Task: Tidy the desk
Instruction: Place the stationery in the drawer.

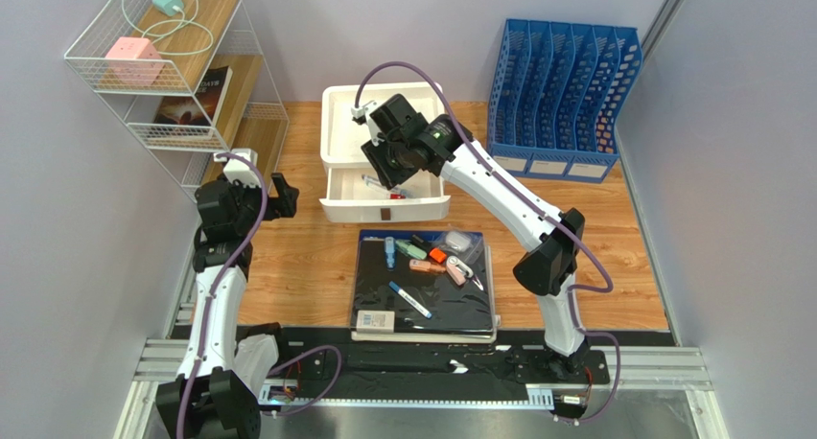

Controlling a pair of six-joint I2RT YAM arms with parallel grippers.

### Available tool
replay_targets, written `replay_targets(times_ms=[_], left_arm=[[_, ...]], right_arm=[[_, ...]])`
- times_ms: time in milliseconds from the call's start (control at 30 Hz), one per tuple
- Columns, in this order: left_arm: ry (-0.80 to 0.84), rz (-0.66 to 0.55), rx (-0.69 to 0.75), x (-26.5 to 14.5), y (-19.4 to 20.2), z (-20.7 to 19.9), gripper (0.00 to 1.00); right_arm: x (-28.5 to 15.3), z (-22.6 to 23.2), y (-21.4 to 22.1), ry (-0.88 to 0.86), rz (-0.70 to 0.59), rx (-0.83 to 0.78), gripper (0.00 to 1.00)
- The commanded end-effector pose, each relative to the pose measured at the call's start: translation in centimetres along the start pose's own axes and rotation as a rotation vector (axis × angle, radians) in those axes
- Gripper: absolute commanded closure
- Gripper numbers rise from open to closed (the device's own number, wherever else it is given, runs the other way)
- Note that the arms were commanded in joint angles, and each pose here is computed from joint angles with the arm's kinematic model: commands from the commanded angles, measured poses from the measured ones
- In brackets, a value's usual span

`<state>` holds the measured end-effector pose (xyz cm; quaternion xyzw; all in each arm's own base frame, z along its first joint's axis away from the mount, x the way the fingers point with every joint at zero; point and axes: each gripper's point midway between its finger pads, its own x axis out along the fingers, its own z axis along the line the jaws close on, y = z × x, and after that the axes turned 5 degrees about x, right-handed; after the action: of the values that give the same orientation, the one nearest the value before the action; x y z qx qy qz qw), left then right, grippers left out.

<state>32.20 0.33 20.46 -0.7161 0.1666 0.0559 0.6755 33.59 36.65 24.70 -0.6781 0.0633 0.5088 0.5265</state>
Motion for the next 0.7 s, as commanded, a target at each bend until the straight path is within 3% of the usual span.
replay_targets(times_ms=[0,67,233,400,533,567,633,667], left_arm=[[0.005,-0.050,0.031,-0.2,-1.1,0.0,0.01],[0.003,-0.047,0.029,-0.2,-1.0,0.1,0.01],[0.005,-0.048,0.030,-0.2,-1.1,0.1,0.01],[0.008,-0.044,0.029,-0.1,-1.0,0.0,0.01],[0.003,-0.050,0.031,-0.2,-1.1,0.1,0.01],[0.000,-0.048,0.031,-0.2,-1.1,0.2,0.01],[0.002,-0.050,0.031,-0.2,-1.1,0.1,0.01],[0.003,-0.053,0.032,-0.2,-1.2,0.1,0.01]], right_arm=[[-1.4,-0.7,-1.6,0.021,-0.078,-0.014,0.59],[-2.1,-0.9,-2.2,0.030,-0.107,0.000,0.52],[-5.3,1.0,-2.6,-0.013,-0.188,0.027,0.56],[-12.0,4.8,-1.7,-0.081,-0.309,-0.019,0.50],[-12.7,7.9,2.5,-0.153,-0.267,-0.043,0.48],[-10.9,7.8,5.4,-0.143,-0.194,-0.049,0.48],[-10.5,8.7,7.5,-0.174,-0.190,-0.036,0.49],[-8.2,8.1,11.0,-0.150,-0.107,-0.044,0.49]])
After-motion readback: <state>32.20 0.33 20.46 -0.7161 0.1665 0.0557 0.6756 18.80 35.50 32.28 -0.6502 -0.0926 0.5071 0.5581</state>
